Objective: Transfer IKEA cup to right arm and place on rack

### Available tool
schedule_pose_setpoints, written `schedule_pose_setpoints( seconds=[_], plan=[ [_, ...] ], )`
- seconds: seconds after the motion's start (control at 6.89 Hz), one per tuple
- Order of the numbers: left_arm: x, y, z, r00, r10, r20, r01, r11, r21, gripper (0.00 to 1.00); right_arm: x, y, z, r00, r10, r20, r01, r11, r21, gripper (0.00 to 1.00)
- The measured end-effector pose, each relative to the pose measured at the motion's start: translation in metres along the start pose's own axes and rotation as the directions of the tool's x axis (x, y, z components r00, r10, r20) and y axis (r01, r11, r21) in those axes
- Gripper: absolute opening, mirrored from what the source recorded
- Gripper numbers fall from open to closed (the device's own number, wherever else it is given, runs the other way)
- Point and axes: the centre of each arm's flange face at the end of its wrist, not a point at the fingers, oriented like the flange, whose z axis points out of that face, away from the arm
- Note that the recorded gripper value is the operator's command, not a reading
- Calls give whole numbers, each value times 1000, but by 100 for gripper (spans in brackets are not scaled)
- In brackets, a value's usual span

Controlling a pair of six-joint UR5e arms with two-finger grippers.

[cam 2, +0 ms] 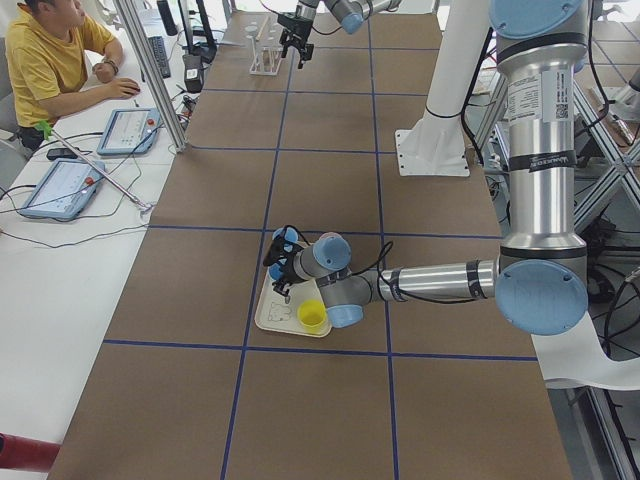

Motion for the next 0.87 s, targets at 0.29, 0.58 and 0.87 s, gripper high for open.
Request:
schedule_pose_setpoints(
  seconds=[0.29,0.58,0.87],
  plan=[
    [1,-1,0,1000,5,-10,-5,1000,4,0,0,0,1,1000,0,1,0,1000,-2,99],
    [-2,-8,-5,1000,3,-4,-3,1000,21,0,-2,0,3,1000,-2,4,2,1000,-3,99],
    [-19,-34,-31,1000,-26,-3,26,998,61,0,-11,0,6,1000,-18,20,18,1000,10,99]
  ],
)
